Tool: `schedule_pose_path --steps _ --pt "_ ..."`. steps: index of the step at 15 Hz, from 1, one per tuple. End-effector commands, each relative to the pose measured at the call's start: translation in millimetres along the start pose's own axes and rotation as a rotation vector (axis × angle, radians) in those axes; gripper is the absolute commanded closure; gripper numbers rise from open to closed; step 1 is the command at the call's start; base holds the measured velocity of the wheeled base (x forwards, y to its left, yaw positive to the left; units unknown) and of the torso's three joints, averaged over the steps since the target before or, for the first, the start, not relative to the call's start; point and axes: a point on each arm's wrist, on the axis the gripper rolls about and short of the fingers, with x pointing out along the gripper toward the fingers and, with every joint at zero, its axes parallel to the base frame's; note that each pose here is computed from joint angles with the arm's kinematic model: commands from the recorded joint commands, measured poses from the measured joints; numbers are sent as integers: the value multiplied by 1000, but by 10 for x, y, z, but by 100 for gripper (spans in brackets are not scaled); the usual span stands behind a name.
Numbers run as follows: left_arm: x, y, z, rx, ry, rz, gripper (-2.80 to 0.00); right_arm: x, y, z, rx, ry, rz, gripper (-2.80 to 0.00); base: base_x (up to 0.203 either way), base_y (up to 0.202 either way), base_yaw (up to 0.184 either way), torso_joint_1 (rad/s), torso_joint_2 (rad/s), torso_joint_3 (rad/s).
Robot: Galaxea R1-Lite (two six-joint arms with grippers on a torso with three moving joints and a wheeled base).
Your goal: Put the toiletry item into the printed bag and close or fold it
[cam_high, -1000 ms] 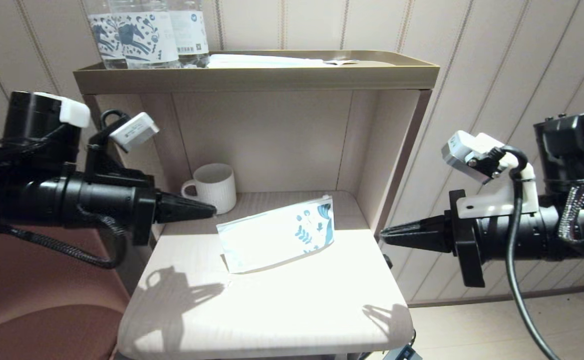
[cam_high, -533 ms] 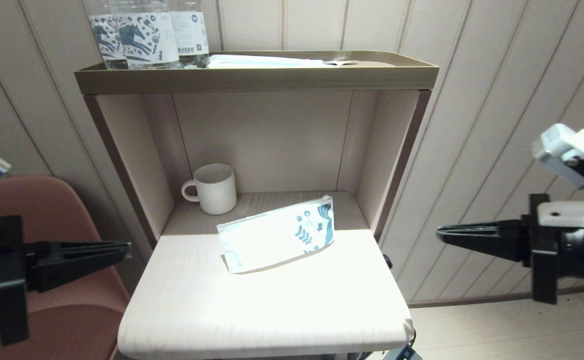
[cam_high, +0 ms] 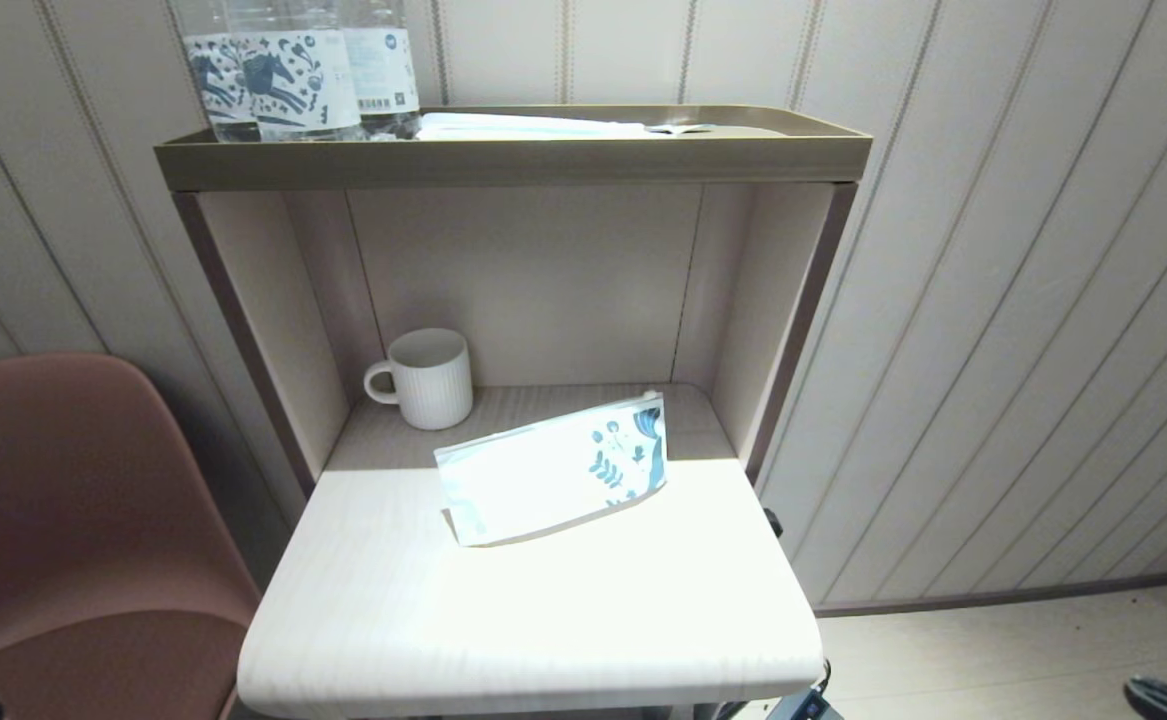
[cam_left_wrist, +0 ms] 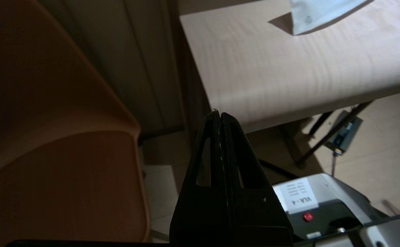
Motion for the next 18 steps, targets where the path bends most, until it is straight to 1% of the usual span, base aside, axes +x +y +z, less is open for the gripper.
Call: schedule_pose_path --steps 1,3,4,5,6,7,8,9,10,11,12,13,14,15,16,17,18 --pt "-144 9 -274 -4 -79 70 0 -203 80 -296 -7 -114 -36 0 0 0 0 0 0 0" --pt "-22 20 -525 -8 -25 178 0 -294 135 -552 -8 -197 -83 0 0 0 0 0 0 0" --pt "40 28 -589 -9 -40 229 0 -318 153 -667 -8 -230 -122 0 0 0 0 0 0 0" --pt "91 39 -628 -11 -76 300 0 -325 162 -771 6 -252 -178 0 0 0 0 0 0 0" --pt "119 49 -672 -14 -81 389 0 -319 162 -839 54 -262 -226 0 0 0 0 0 0 0" --pt "136 52 -717 -25 -69 454 0 -311 162 -870 110 -268 -236 0 0 0 0 0 0 0" --pt "152 53 -765 -38 -58 525 0 -287 163 -904 122 -256 -238 0 0 0 0 0 0 0" --pt "162 53 -785 -54 -74 595 0 -259 163 -940 122 -250 -236 0 0 0 0 0 0 0" --pt "146 46 -802 -50 -109 630 0 -259 159 -920 115 -281 -240 0 0 0 0 0 0 0" --pt "103 27 -826 -25 -155 621 0 -258 159 -919 115 -284 -240 0 0 0 0 0 0 0" --pt "40 -11 -877 14 -211 564 0 -258 159 -919 114 -284 -240 0 0 0 0 0 0 0" --pt "4 -59 -940 67 -230 442 0 -259 159 -919 118 -284 -241 0 0 0 0 0 0 0" --pt "-8 -99 -985 116 -224 326 0 -259 159 -919 120 -284 -242 0 0 0 0 0 0 0" --pt "-4 -121 -1016 143 -200 250 0 -259 158 -919 122 -285 -242 0 0 0 0 0 0 0" --pt "11 -134 -1037 131 -198 193 0 -259 159 -919 125 -285 -244 0 0 0 0 0 0 0" --pt "27 -130 -1062 71 -192 200 0 -259 158 -919 127 -285 -246 0 0 0 0 0 0 0" --pt "32 -121 -1070 11 -193 234 0 -259 158 -919 130 -285 -248 0 0 0 0 0 0 0"
